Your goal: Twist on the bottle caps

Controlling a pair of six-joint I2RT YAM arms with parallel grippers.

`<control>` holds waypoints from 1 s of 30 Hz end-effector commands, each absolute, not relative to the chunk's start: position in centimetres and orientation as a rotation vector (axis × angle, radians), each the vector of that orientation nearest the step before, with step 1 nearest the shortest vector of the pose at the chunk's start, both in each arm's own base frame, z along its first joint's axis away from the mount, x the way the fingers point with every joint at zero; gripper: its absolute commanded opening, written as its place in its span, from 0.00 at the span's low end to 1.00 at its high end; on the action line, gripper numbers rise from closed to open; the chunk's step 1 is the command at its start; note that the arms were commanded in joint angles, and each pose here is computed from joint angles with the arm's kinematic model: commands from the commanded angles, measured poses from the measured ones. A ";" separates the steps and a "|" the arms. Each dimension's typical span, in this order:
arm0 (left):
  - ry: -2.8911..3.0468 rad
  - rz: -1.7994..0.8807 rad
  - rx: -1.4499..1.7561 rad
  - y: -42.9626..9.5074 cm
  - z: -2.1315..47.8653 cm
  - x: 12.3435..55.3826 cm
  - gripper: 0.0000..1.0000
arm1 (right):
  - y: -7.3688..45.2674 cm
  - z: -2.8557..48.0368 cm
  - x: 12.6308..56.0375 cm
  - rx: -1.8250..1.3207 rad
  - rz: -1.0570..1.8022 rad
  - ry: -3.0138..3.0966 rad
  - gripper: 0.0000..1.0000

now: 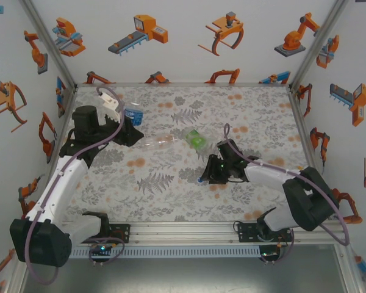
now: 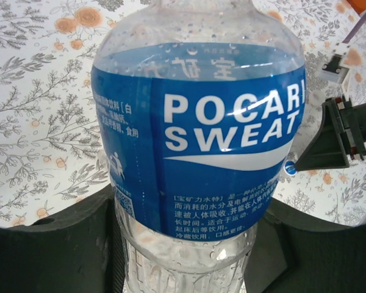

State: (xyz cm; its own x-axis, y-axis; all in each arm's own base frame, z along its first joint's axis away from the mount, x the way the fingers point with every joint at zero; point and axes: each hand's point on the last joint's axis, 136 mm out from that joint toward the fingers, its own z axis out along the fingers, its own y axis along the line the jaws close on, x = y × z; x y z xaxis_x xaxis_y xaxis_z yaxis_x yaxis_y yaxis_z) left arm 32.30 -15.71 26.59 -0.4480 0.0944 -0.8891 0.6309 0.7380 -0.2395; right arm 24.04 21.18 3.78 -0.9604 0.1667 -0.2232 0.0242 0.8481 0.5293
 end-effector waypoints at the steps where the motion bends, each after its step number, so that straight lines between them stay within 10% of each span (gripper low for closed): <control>1: 1.944 -0.729 0.565 -16.1 27.3 32.3 0.05 | 18.9 4.8 24.2 0.097 0.579 2.790 0.46; 30: 1.942 -0.737 0.583 -16.4 27.5 31.8 0.05 | 26.4 5.0 24.5 -0.535 0.243 2.741 0.47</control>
